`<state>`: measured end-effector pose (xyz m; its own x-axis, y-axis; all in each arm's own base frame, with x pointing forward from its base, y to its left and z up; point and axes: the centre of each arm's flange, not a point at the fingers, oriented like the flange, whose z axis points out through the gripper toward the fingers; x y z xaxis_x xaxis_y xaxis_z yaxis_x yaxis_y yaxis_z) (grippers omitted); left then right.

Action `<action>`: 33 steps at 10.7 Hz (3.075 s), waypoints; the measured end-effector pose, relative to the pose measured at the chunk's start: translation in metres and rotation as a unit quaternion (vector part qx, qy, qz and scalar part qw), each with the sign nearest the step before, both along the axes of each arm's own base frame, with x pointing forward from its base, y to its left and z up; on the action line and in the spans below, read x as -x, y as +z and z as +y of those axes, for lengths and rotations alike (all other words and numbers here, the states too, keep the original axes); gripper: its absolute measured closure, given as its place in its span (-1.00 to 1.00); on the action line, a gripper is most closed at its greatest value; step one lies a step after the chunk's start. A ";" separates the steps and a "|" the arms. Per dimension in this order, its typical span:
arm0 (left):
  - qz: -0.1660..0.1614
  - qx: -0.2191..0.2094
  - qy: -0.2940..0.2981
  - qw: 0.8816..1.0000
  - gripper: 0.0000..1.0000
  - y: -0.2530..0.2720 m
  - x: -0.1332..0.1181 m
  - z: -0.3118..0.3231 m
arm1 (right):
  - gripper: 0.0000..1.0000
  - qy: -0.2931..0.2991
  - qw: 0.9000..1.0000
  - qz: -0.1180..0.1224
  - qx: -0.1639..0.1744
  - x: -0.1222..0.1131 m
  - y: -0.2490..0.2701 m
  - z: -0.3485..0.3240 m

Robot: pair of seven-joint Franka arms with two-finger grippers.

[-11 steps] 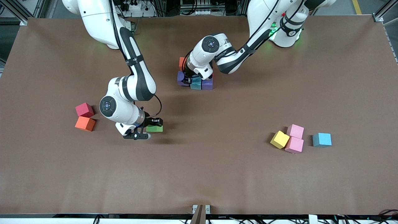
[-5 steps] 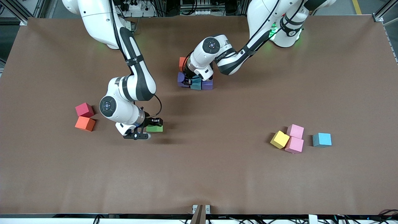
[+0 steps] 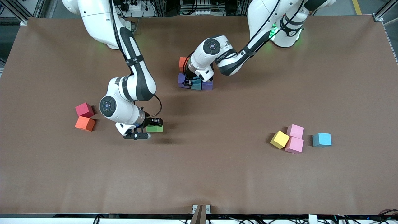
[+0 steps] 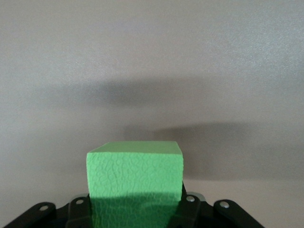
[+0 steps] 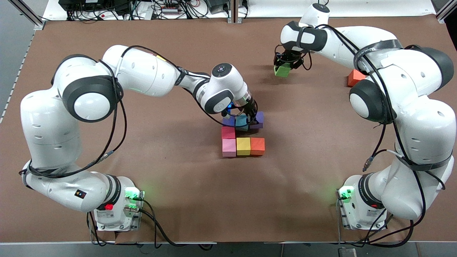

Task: Form number 2 with 11 blocks
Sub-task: 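Lower the purple cube below cyan while the right gripper holds green, then open the left gripper off purple while the right gripper carries green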

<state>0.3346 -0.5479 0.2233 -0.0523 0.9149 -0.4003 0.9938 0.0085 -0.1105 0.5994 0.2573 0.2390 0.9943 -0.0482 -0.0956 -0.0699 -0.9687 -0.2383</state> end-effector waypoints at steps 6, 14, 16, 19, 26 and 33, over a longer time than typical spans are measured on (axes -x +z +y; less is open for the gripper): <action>0.000 0.001 -0.006 1.000 -0.01 -0.004 0.007 -0.004 | -0.14 0.000 1.000 0.000 0.000 0.000 0.000 0.000; -0.005 -0.010 -0.014 1.000 -0.01 -0.017 0.011 -0.003 | -0.14 0.001 1.000 0.001 0.000 0.000 0.000 0.001; -0.006 -0.010 -0.016 1.000 -0.01 -0.021 0.013 -0.004 | -0.14 0.001 1.000 0.001 0.000 0.000 0.000 0.001; -0.007 -0.010 -0.016 1.000 -0.23 -0.021 0.014 -0.005 | -0.14 0.001 1.000 0.001 0.000 0.001 0.000 0.001; -0.012 -0.007 -0.012 1.000 -0.56 -0.019 0.007 -0.004 | -0.14 -0.006 1.000 0.005 0.000 0.005 0.000 0.011; -0.052 0.007 -0.012 0.999 -0.59 0.029 0.001 0.000 | -0.14 -0.019 1.000 0.016 0.004 0.030 0.005 0.065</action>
